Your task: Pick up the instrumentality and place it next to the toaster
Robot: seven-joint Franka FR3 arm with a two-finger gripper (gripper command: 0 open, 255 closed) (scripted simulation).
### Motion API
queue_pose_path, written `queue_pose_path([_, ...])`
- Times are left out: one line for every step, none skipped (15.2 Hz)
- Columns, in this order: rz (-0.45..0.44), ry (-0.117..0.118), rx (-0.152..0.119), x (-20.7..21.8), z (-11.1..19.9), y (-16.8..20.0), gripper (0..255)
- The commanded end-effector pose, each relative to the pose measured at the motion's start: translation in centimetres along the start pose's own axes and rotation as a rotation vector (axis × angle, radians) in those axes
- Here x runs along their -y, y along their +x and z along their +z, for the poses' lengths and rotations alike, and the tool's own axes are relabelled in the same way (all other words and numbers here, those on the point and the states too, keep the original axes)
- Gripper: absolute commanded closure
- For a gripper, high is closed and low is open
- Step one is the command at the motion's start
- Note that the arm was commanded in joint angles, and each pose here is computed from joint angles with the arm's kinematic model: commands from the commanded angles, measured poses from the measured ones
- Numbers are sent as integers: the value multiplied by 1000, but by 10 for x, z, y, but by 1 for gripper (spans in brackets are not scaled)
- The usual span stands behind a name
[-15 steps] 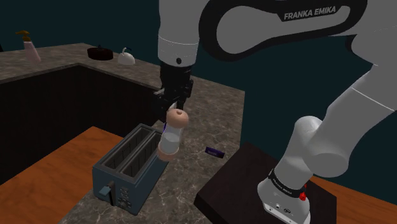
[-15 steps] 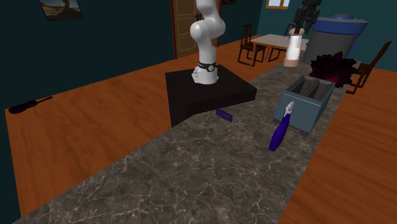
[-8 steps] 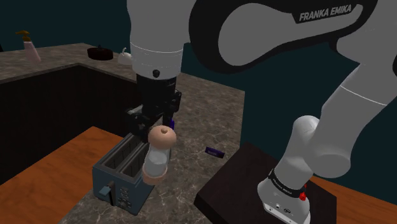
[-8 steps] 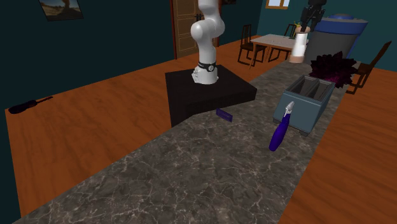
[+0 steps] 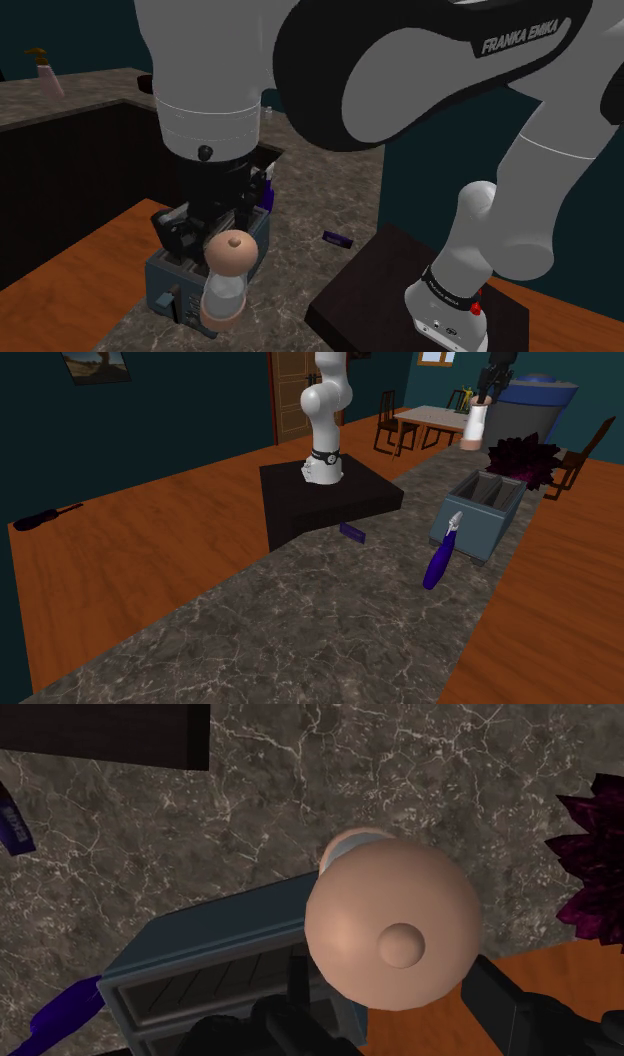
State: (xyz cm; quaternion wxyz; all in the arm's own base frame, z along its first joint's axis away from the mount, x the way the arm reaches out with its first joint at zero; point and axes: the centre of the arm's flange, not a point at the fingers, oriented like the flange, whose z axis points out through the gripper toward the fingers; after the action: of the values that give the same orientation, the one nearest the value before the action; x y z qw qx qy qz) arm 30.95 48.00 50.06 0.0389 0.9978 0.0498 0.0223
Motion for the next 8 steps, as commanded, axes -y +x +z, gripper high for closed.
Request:
queue_pose_path([1,0,0,2,11,-1,255])
queue_pose_path([1,0,0,3,16,-1,255])
queue_pose_path([1,0,0,3,21,-1,255])
queue_pose_path([1,0,0,3,27,-1,255])
queue_pose_path([1,0,0,4,32,-2,255])
queue_pose_path([1,0,0,4,37,-2,255])
queue_pose_path([1,0,0,5,42,-2,255])
queue_pose_path([1,0,0,5,48,-2,255])
